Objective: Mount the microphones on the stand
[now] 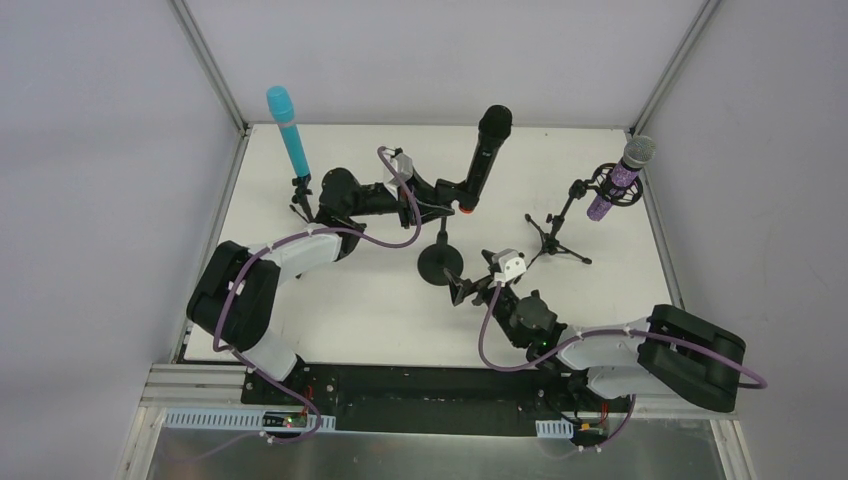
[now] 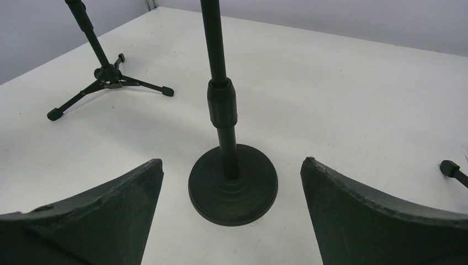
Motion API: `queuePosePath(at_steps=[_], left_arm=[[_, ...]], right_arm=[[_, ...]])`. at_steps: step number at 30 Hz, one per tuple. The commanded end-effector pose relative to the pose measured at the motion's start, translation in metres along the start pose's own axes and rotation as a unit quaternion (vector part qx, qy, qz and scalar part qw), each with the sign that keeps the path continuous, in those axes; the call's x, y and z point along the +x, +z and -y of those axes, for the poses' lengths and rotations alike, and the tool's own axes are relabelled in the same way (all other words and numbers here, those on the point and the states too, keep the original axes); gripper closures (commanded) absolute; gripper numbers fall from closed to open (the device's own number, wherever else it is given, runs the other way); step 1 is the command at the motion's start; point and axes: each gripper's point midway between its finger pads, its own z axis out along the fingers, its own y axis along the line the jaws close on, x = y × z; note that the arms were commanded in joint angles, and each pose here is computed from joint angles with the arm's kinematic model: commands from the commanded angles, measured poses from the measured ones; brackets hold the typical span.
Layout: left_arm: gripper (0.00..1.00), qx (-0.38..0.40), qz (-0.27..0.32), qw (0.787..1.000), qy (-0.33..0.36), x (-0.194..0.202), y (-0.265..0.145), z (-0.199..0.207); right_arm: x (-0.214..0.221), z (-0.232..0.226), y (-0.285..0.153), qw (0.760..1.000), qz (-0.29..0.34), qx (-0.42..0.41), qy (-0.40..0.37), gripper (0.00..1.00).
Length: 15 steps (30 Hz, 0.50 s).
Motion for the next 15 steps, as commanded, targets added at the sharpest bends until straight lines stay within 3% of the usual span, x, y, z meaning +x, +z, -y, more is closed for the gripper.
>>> queuePosePath(at_steps=[1,3,9,12,15], left_arm=[[1.00,0.028,0.028,0.996,0.074,-0.015,0.003,0.008],[0.91,0.028,0.027,0.997,0.073,-0.014,0.003,0.008],[0.29,0.015,0.020,0.996,0.085,-0.010,0.000,0.006],[0.14,0.005,0.006,0.994,0.106,-0.008,-0.005,0.005],[0.04,-0.003,-0.012,0.993,0.119,-0.004,-0.008,0.004]], right_arm=[[-0.005,0.003,-0.004,1.000,0.002,0.007,0.012,0.01],[-0.005,0.004,-0.005,1.000,0.000,0.007,0.014,0.01],[-0.005,0.007,-0.009,1.000,-0.004,0.012,0.018,0.01],[-0.005,0.009,-0.011,1.000,-0.006,0.014,0.019,0.01],[-0.005,0.010,-0.012,1.000,-0.007,0.016,0.018,0.01]])
